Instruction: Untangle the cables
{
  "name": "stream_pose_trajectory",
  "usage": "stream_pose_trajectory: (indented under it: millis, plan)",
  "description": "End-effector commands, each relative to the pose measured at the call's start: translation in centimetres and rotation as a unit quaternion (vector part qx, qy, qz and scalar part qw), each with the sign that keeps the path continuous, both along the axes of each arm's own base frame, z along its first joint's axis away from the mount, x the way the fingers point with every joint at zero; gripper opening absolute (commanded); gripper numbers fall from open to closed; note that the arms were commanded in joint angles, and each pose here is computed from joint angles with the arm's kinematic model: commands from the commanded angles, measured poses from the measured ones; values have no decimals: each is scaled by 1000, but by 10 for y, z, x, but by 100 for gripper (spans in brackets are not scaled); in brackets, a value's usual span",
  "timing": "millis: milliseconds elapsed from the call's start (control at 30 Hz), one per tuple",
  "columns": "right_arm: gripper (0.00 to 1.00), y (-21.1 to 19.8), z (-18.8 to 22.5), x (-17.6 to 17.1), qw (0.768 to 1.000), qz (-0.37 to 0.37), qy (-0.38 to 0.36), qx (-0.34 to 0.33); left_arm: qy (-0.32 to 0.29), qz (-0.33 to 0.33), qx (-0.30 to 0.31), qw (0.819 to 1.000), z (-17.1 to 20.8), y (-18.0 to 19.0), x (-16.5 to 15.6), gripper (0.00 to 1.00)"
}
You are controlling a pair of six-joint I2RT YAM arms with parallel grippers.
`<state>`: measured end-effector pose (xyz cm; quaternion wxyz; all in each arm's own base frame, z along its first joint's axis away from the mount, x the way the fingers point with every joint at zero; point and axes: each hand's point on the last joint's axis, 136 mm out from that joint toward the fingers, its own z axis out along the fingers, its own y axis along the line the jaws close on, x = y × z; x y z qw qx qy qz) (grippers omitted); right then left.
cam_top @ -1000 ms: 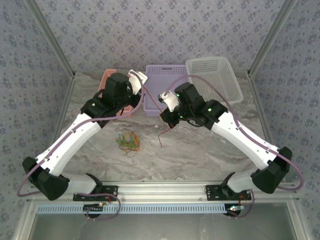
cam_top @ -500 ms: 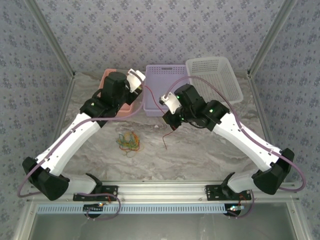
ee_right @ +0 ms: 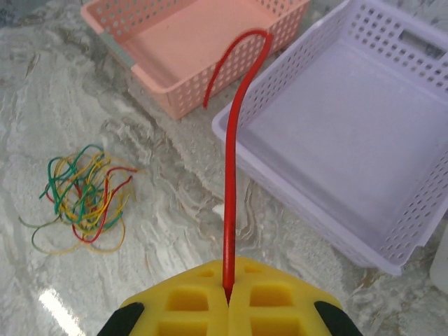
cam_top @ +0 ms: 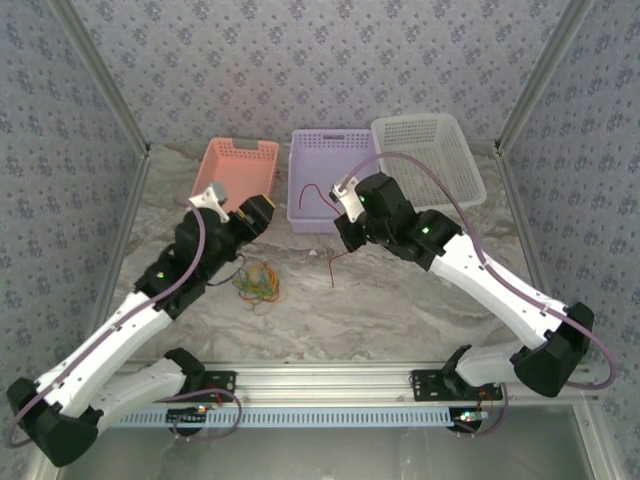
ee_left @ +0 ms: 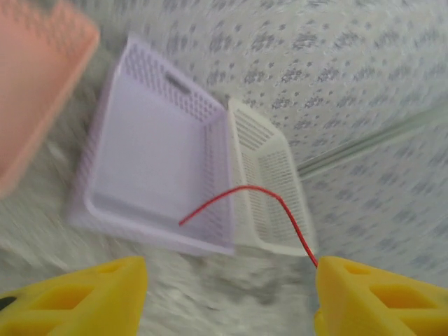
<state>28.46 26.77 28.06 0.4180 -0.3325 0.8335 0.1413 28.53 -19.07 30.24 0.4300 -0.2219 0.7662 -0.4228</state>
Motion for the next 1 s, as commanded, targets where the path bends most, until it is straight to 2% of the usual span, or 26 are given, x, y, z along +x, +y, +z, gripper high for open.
stream_pose_trajectory:
  millis: [0, 67, 133, 300, 467, 633, 733, 800, 833, 900, 967]
  plan:
    - [0, 2, 25, 2, 998, -18, -55, 32, 69, 65, -231, 968, 7, -14, 12, 73]
    - [0, 7, 26, -1, 997, -16, -68, 32, 98, 91, -272, 953, 4, -15, 17, 83]
    - [0, 12, 26, -5, 996, -13, -77, 31, 128, 108, -312, 935, 2, -20, 22, 88]
    - [0, 25, 24, -12, 996, -1, -82, 30, 163, 124, -414, 887, -10, -33, 36, 92]
    - [0, 35, 20, -21, 996, 11, -83, 28, 191, 131, -448, 864, -22, -45, 43, 93]
    - [0, 43, 15, -32, 996, 26, -78, 28, 182, 149, -464, 854, -22, -41, 54, 89]
    - [0, 45, 11, -38, 996, 31, -77, 26, 176, 157, -464, 854, -20, -31, 62, 79]
    - [0, 45, 11, -42, 996, 33, -77, 27, 171, 166, -457, 857, -20, -20, 65, 68]
    - [0, 44, 12, -43, 996, 33, -78, 29, 169, 172, -451, 859, -21, -14, 66, 61]
    - [0, 44, 14, -44, 996, 34, -80, 29, 164, 179, -440, 865, -22, -3, 68, 36]
    - [0, 42, 15, -46, 996, 34, -80, 29, 159, 183, -430, 870, -23, 7, 71, 18]
